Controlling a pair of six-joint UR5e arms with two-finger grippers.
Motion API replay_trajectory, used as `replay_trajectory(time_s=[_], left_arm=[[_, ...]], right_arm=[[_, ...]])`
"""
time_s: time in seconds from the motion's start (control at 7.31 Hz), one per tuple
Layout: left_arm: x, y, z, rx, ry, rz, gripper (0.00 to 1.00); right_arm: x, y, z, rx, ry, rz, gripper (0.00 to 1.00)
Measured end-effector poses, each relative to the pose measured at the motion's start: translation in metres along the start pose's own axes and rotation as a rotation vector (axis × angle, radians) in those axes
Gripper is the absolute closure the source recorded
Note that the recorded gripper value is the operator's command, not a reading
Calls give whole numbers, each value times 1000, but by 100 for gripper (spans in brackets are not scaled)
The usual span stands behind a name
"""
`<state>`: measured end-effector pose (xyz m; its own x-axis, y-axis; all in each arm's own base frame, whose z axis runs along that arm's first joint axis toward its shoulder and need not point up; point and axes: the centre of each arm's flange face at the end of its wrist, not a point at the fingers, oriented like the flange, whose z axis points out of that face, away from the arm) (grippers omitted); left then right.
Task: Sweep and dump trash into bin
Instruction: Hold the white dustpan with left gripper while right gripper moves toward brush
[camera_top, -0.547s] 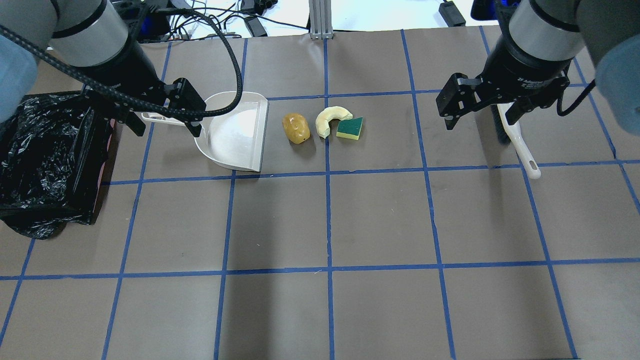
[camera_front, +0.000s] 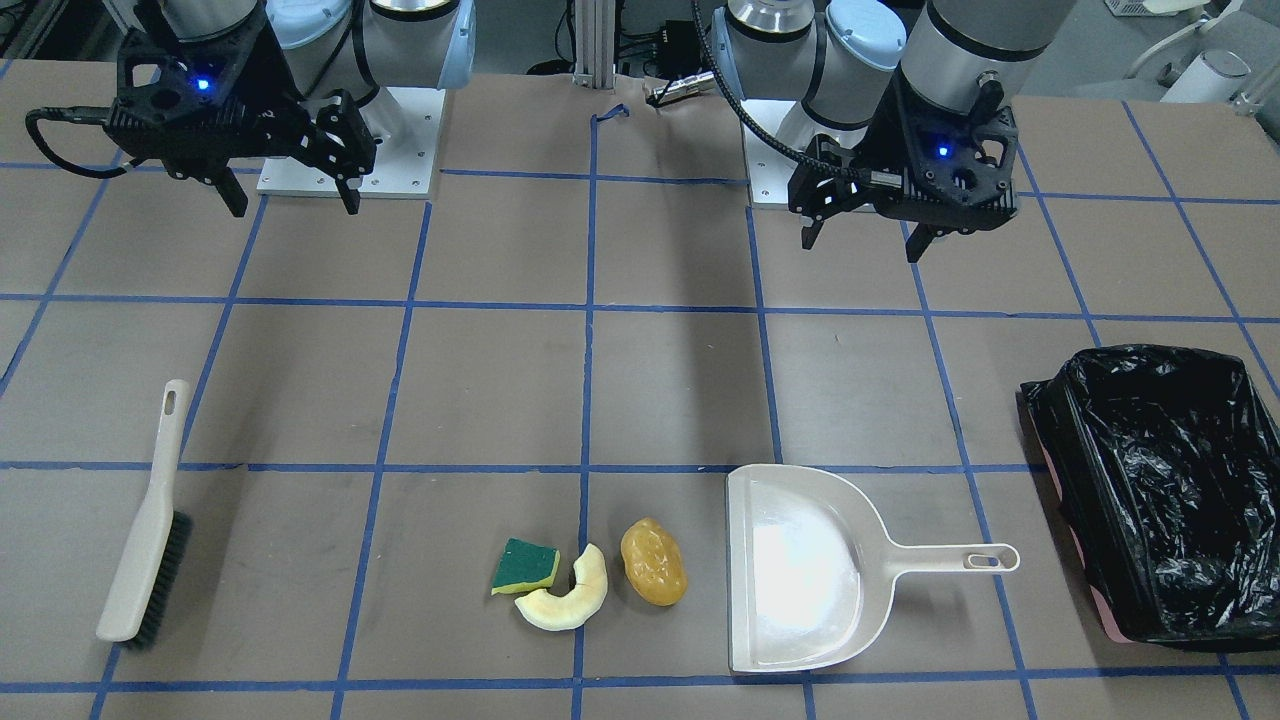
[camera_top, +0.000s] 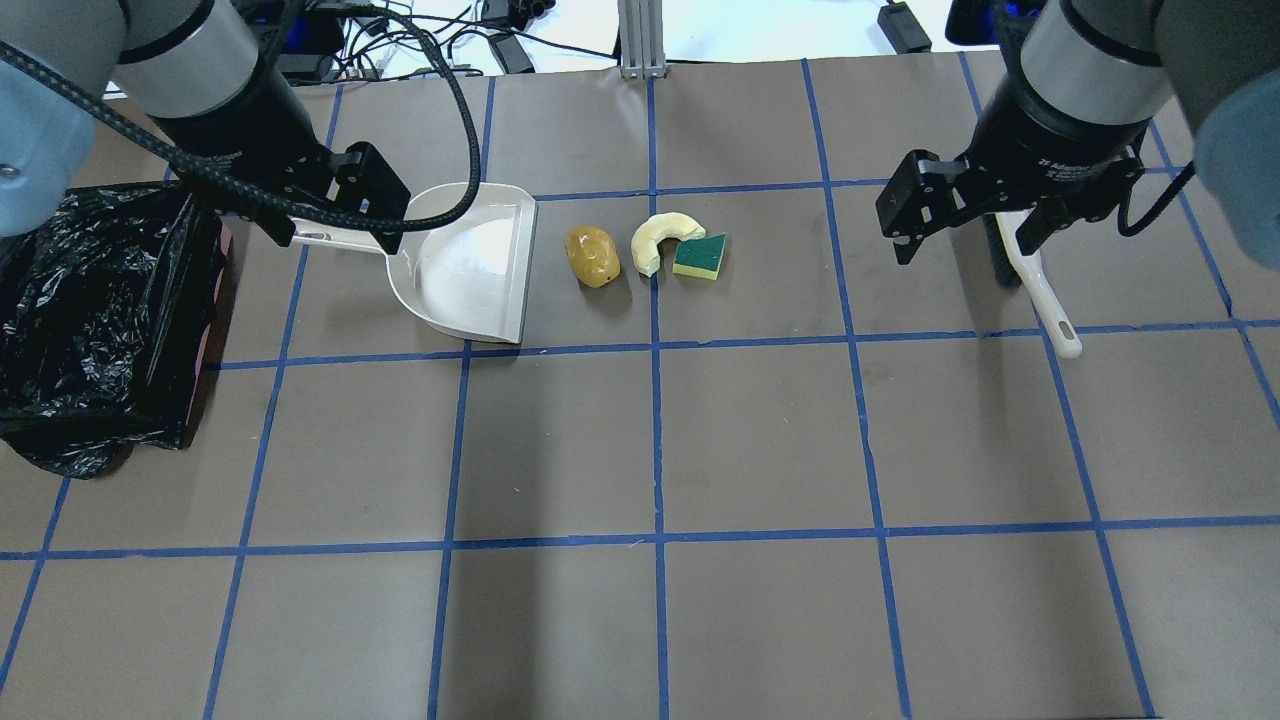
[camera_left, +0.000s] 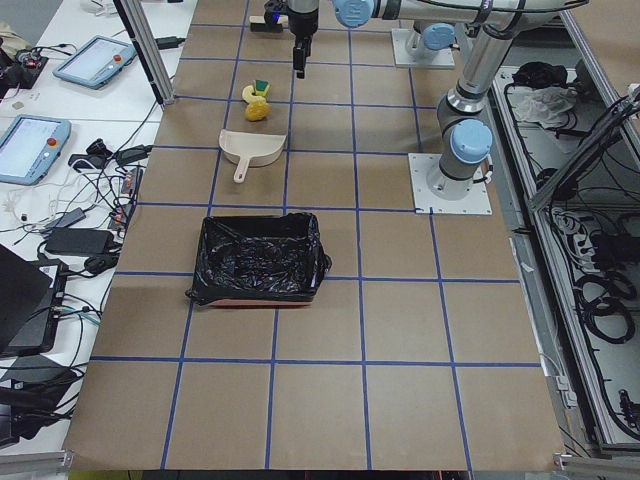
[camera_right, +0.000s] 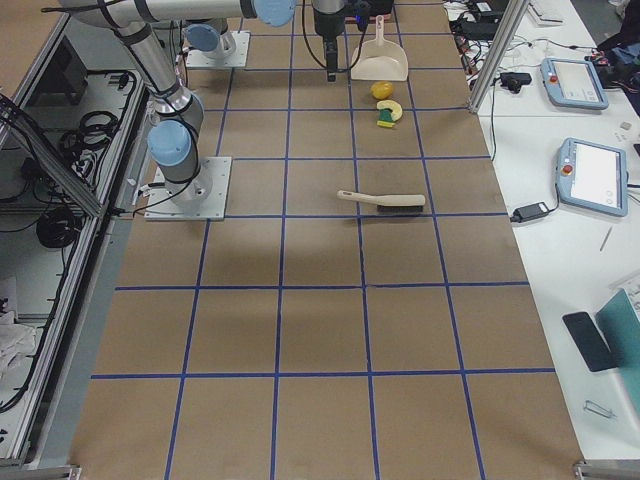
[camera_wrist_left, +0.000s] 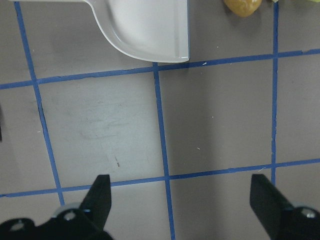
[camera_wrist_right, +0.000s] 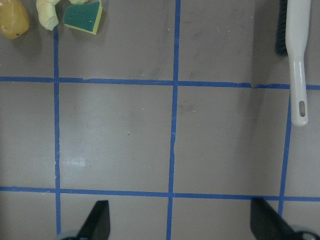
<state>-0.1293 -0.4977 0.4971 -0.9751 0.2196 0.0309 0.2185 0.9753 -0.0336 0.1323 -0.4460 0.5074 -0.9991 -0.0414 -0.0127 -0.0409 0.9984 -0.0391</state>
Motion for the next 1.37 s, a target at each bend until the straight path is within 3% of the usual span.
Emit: replay_trajectory(time_s=[0.55,0.96,1.37], left_arm=[[-63,-46,40,32,-26,435,0],[-146,-64,79,23,-24,828,0],[-171,-95,140,39,58,1164,0]], right_arm=[[6,-1,0,-2,4,1,0],[61,-19,16,-33,5,13,0],[141,-41,49,-71,6,55,0]])
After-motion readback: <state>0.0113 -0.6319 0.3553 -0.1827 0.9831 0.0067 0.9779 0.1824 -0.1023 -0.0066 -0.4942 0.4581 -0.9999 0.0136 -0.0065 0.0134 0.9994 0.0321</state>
